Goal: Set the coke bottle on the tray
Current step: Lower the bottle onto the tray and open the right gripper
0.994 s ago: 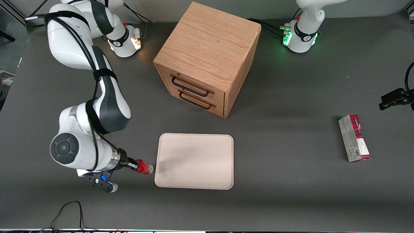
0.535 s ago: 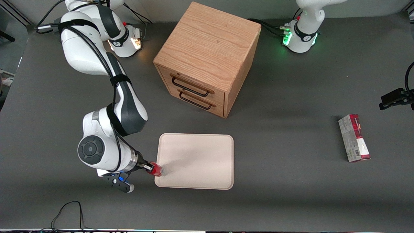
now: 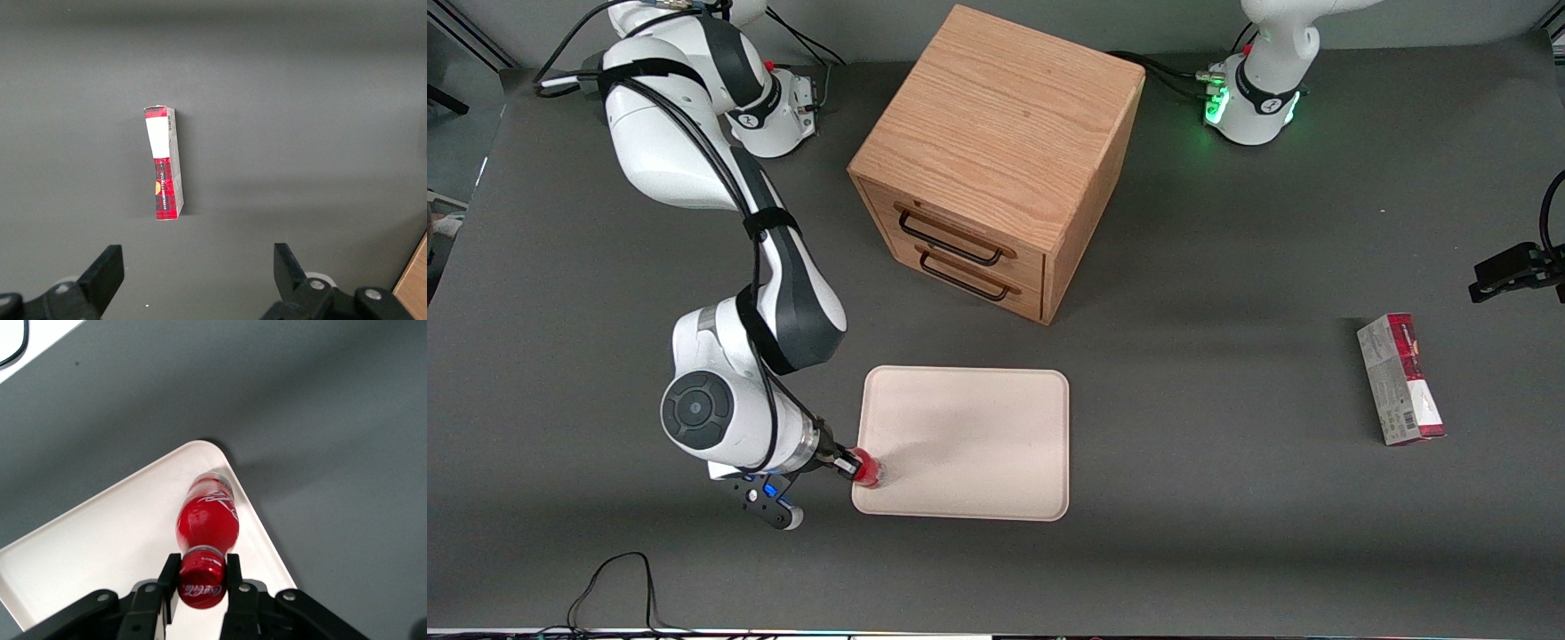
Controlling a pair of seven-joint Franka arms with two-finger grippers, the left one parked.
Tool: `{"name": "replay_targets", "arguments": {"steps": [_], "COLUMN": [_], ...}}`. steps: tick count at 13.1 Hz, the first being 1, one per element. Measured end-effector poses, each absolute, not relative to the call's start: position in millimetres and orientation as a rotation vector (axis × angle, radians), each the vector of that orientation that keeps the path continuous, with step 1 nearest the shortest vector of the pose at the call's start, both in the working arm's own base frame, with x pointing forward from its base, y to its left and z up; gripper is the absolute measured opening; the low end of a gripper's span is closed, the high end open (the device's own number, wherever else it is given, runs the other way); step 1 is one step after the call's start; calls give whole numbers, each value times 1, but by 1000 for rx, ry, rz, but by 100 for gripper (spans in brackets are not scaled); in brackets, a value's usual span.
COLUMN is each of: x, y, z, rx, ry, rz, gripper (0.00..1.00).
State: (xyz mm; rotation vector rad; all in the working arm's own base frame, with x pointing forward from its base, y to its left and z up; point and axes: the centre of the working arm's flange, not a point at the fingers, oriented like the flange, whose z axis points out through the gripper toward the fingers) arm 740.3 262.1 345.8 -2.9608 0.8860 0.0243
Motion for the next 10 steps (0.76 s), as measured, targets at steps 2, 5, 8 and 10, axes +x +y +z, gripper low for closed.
{"name": "replay_targets", "arguments": {"steps": [2,5,8,10], "x": [739,738,739,740], "y": [270,274,274,274], "z": [339,336,334,334], "rx": [-2950,-2944,-2948,-2946], "ry": [927,937,936,935], "rz": [27,20,7,-2], "gripper": [31,31,57,77]}}
